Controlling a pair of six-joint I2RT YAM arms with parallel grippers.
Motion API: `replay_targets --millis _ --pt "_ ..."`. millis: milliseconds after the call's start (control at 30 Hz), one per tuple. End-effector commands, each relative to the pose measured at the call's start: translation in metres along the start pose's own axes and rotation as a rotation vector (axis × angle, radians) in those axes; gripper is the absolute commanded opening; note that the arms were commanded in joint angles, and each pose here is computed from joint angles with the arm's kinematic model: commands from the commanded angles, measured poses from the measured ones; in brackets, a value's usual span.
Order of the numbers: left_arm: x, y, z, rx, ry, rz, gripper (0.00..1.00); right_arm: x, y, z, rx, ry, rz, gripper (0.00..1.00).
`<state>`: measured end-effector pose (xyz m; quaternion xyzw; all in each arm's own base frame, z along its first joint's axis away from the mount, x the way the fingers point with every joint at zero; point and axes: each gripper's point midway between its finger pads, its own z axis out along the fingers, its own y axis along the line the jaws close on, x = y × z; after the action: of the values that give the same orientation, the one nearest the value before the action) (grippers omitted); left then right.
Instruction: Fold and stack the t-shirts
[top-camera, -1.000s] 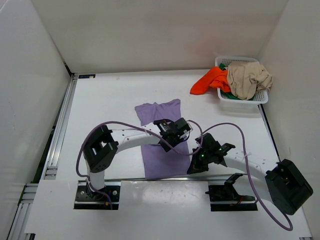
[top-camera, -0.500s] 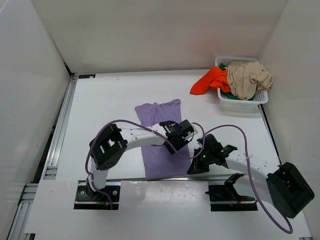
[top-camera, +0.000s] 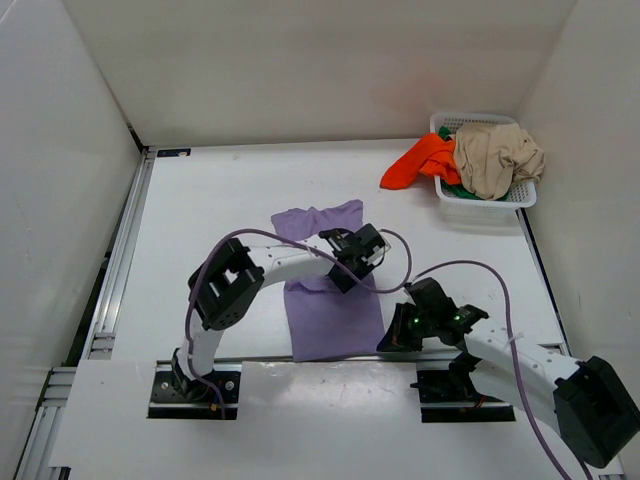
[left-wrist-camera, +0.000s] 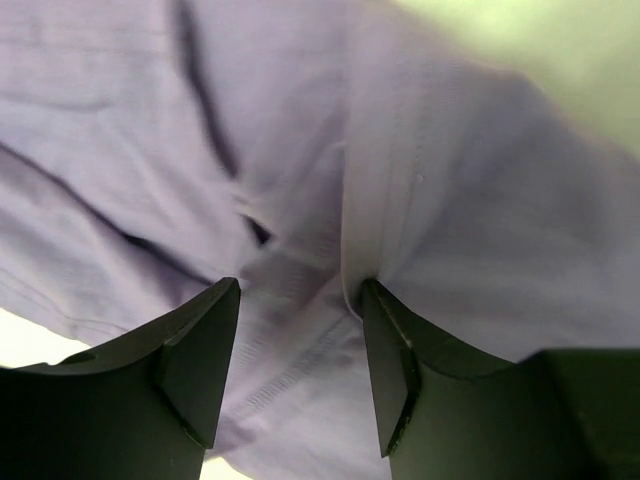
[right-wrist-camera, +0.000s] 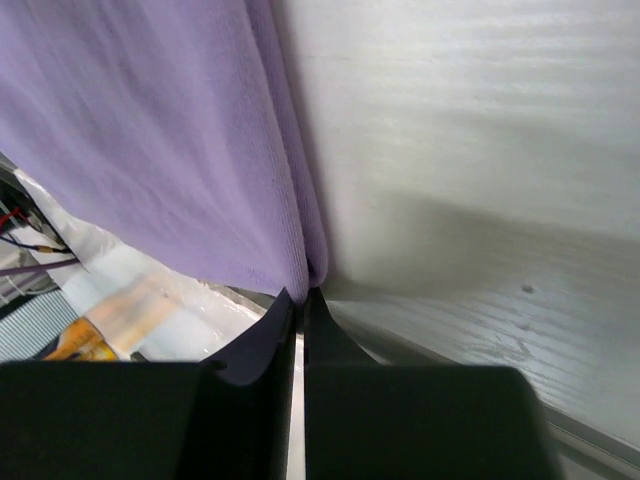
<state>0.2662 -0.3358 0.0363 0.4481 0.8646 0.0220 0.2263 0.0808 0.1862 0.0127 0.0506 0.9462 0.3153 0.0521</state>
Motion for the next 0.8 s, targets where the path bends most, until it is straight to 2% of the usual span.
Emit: replay_targets --millis 0,100,300,433,467,500,567,600,633,700,767 --pt "-0.010 0.030 0.003 -0.070 -0.017 -0.053 0.62 0.009 -0.020 0.000 0.061 0.001 0.059 0.00" --pt "-0.020 0.056 0.006 -0.127 -0.029 -0.096 0.62 0.008 -0.022 0.000 0.057 -0.017 0.069 0.00" --pt "-0.056 0.136 0.005 -0.307 -0.090 -0.229 0.62 0.007 -0.025 0.001 0.076 -0.027 0.081 0.00" --pt "-0.061 0.160 -0.011 -0.337 -0.125 -0.276 0.62 0.005 -0.025 0.001 0.089 -0.032 0.083 0.00" --pt "-0.061 0.156 -0.016 -0.309 -0.135 -0.276 0.62 0.003 -0.022 -0.001 0.086 -0.035 0.082 0.00" --pt "-0.065 0.151 -0.040 -0.278 -0.176 -0.275 0.63 0.003 -0.022 -0.001 0.086 -0.035 0.082 0.00" --pt "-0.046 0.113 -0.049 -0.131 -0.163 -0.231 0.63 0.001 -0.022 -0.002 0.095 -0.043 0.073 0.00" --pt "-0.046 0.104 -0.075 -0.089 -0.214 -0.223 0.64 0.001 -0.022 -0.003 0.101 -0.038 0.076 0.00" --pt "-0.028 0.075 -0.073 -0.029 -0.183 -0.174 0.64 0.001 -0.022 -0.003 0.102 -0.038 0.067 0.00" --pt "-0.011 0.042 -0.081 0.073 -0.158 -0.122 0.64 0.000 -0.025 -0.002 0.115 -0.038 0.070 0.00" --pt "0.008 0.007 -0.087 0.180 -0.098 -0.061 0.58 0.004 -0.029 -0.001 0.139 -0.019 0.081 0.00"
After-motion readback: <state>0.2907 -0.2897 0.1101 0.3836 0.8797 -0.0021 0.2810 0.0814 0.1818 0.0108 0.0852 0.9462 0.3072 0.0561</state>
